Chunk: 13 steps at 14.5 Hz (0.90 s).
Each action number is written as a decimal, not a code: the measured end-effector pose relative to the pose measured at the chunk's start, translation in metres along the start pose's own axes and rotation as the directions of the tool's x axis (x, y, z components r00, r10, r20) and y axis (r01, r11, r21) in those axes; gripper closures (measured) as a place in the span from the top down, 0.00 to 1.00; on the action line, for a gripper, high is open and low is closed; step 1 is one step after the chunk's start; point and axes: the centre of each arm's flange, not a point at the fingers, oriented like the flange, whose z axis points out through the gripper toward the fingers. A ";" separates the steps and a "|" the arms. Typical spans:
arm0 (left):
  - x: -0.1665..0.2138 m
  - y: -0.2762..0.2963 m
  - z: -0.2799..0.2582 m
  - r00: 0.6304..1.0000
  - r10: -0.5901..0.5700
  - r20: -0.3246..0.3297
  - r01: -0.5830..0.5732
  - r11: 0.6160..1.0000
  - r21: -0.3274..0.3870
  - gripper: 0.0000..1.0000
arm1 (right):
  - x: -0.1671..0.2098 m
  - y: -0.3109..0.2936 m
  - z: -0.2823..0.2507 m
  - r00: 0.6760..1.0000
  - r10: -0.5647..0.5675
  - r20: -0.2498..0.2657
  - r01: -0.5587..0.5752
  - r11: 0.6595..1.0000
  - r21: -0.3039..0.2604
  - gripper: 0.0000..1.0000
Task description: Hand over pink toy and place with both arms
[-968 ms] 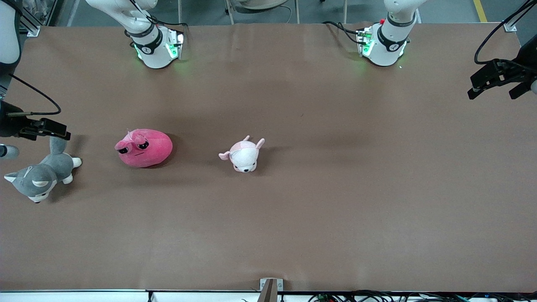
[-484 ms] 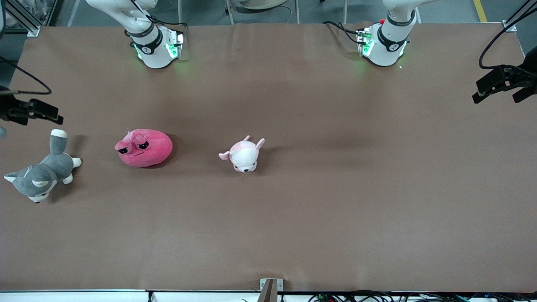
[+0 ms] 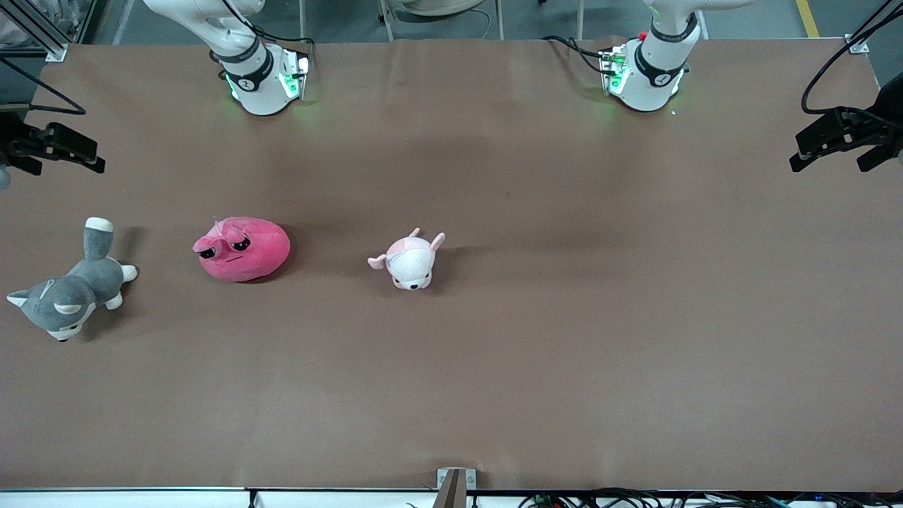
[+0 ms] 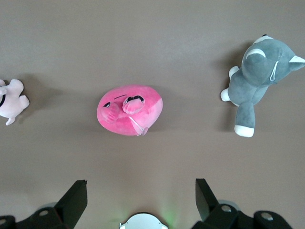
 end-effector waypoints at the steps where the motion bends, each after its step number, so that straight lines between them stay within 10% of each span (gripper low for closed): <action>1: 0.000 0.000 0.000 1.000 0.000 0.000 0.000 1.000 0.000 1.00 | -0.004 0.000 -0.004 1.000 0.001 -0.003 -0.001 1.000 0.000 1.00; 13: 0.000 0.000 -0.001 1.000 0.001 -0.001 -0.001 1.000 0.000 1.00 | -0.014 0.005 -0.016 0.998 0.012 -0.054 -0.012 1.000 0.004 1.00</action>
